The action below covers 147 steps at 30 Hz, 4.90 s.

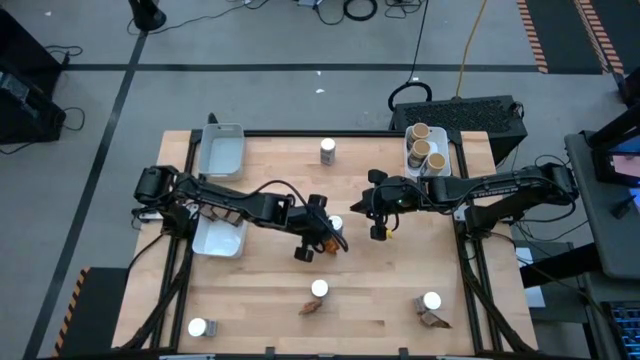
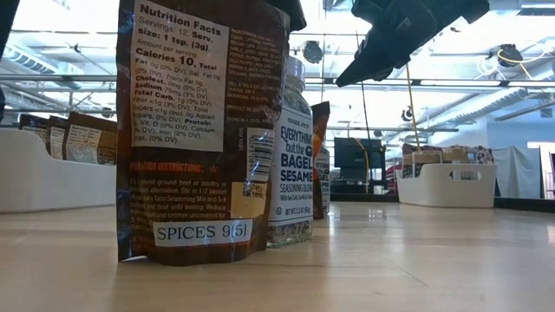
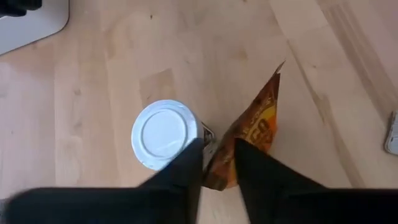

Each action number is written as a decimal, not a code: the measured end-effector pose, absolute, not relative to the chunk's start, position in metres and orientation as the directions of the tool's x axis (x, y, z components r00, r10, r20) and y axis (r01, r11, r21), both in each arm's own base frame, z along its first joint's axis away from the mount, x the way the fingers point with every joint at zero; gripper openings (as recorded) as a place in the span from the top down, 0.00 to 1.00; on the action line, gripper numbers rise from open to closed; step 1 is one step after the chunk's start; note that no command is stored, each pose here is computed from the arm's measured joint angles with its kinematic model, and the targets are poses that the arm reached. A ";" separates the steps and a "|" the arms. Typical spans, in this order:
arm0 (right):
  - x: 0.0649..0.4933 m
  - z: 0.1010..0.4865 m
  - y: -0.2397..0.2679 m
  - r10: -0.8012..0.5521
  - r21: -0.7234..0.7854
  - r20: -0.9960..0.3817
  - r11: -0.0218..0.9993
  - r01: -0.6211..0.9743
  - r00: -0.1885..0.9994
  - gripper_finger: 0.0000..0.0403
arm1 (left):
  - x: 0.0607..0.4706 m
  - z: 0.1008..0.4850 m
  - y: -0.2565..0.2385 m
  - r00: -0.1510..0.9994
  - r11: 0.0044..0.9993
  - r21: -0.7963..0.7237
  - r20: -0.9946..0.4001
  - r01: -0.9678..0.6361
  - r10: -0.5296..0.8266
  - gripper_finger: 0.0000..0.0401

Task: Sort spices by type
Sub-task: Put the orange seasoning pack into the left white bin

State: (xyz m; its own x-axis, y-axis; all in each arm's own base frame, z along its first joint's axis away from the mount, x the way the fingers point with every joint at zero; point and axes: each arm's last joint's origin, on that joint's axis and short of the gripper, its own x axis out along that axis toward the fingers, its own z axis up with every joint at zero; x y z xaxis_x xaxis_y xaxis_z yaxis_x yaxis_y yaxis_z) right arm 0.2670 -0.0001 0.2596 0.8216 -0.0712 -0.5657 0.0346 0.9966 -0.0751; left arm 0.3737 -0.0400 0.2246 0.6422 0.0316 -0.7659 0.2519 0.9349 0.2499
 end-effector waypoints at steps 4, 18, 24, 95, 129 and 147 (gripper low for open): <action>0.267 0.259 0.000 -0.071 -0.075 -0.566 0.997 0.034 0.821 1.00 | 0.373 0.224 -0.039 0.635 0.934 0.251 -0.772 0.254 0.035 0.97; 0.267 0.259 0.000 -0.071 -0.075 -0.566 0.997 0.034 0.821 1.00 | 0.330 0.248 -0.034 0.461 0.858 0.281 -0.885 0.430 0.059 0.99; 0.267 0.260 0.000 -0.071 -0.078 -0.561 0.996 0.033 0.825 1.00 | 0.312 0.247 -0.030 0.321 0.787 0.280 -0.941 0.549 0.111 1.00; 0.268 0.261 0.000 -0.071 -0.079 -0.555 0.996 0.033 0.829 1.00 | 0.216 0.315 -0.031 0.512 0.921 0.092 -0.849 0.379 -0.127 1.00; 0.271 0.265 0.000 -0.071 -0.117 -0.510 0.993 0.012 0.857 1.00 | 0.263 0.270 -0.024 0.760 0.826 0.380 -0.644 0.416 -0.087 1.00; 0.271 0.265 0.000 -0.071 -0.117 -0.511 0.993 0.012 0.856 1.00 | 0.288 0.224 -0.019 0.634 0.805 0.335 -0.770 0.490 -0.066 0.99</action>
State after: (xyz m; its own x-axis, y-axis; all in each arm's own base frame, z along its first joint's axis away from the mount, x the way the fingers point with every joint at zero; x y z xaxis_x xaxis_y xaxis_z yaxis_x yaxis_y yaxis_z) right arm 0.2705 0.0000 0.2648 0.8565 -0.0709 -0.5113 0.0123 0.9930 -0.1172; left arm 0.2881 -0.0195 0.2241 0.6344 -0.0656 -0.7703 0.4900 0.8048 0.3350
